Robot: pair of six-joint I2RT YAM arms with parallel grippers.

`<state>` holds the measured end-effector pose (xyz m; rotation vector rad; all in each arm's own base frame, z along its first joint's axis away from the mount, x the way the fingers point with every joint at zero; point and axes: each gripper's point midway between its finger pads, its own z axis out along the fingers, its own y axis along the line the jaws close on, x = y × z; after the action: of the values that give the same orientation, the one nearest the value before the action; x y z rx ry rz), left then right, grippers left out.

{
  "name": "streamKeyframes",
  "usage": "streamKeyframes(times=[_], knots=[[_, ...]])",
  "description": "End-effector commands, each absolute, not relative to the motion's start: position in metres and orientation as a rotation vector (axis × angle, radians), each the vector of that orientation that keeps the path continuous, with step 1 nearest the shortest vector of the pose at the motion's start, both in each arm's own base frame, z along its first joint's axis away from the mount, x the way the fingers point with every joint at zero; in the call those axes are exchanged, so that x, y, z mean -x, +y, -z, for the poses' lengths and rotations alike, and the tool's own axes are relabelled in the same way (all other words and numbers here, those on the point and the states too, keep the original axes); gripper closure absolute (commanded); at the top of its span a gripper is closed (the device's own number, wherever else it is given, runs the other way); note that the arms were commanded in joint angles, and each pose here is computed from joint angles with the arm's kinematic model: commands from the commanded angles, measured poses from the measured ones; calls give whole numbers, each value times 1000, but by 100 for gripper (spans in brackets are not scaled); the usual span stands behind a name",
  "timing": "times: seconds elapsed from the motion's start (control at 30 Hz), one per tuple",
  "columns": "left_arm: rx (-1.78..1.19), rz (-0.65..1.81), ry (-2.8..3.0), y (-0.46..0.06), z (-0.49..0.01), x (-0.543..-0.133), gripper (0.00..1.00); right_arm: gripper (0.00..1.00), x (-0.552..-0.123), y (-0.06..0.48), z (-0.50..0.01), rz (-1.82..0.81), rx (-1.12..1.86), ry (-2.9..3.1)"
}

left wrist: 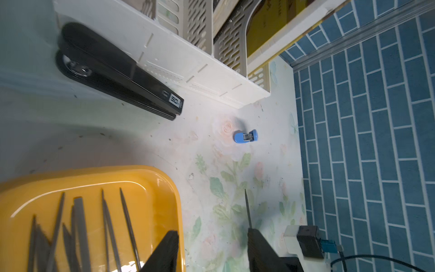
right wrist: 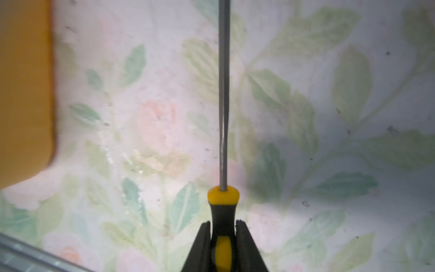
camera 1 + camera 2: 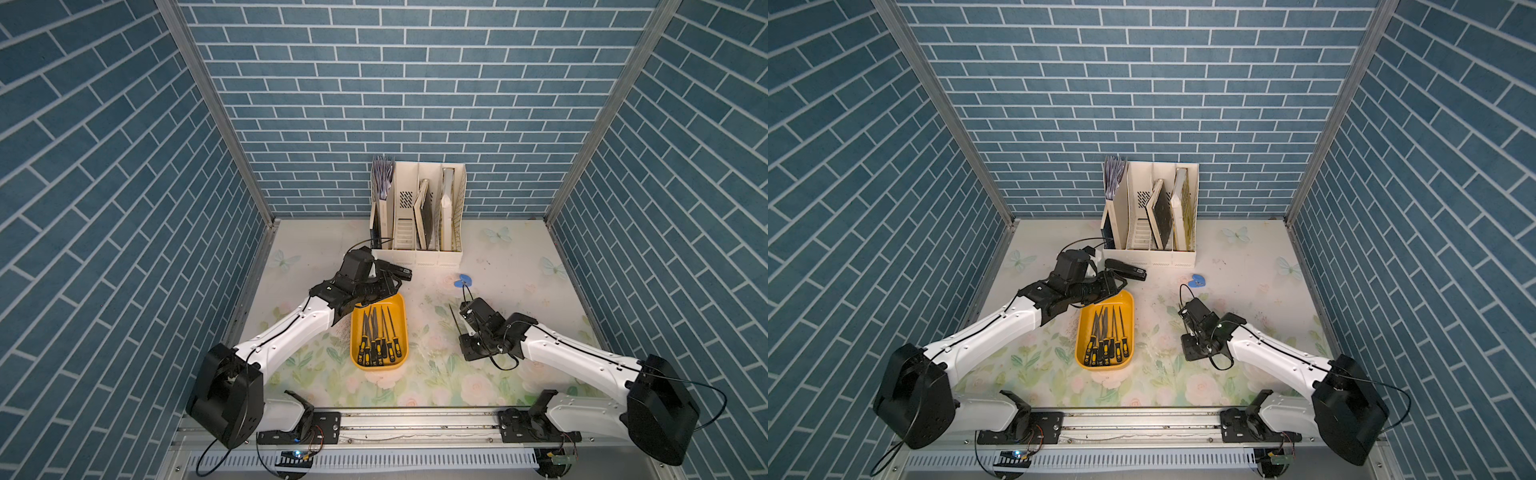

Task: Put the file tool into the storage box
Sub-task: Pick up the file tool from the center of the board.

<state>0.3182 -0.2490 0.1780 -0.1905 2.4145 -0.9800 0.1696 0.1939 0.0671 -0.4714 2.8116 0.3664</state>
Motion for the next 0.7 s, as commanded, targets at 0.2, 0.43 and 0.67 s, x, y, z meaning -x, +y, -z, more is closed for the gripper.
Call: streamKeyframes(times=[0.2,0.43,0.67], knots=[[217,1071,2446,-295,-160,-300,45,82,-159,247,-111,-610,524,2724],[238,1038,2477,-298,-145,-296,45,82,-154,272,-118,-673,565,2705],[241,1034,2493,-303,-136,-296,46,82,-151,291,-127,-749,593,2685]])
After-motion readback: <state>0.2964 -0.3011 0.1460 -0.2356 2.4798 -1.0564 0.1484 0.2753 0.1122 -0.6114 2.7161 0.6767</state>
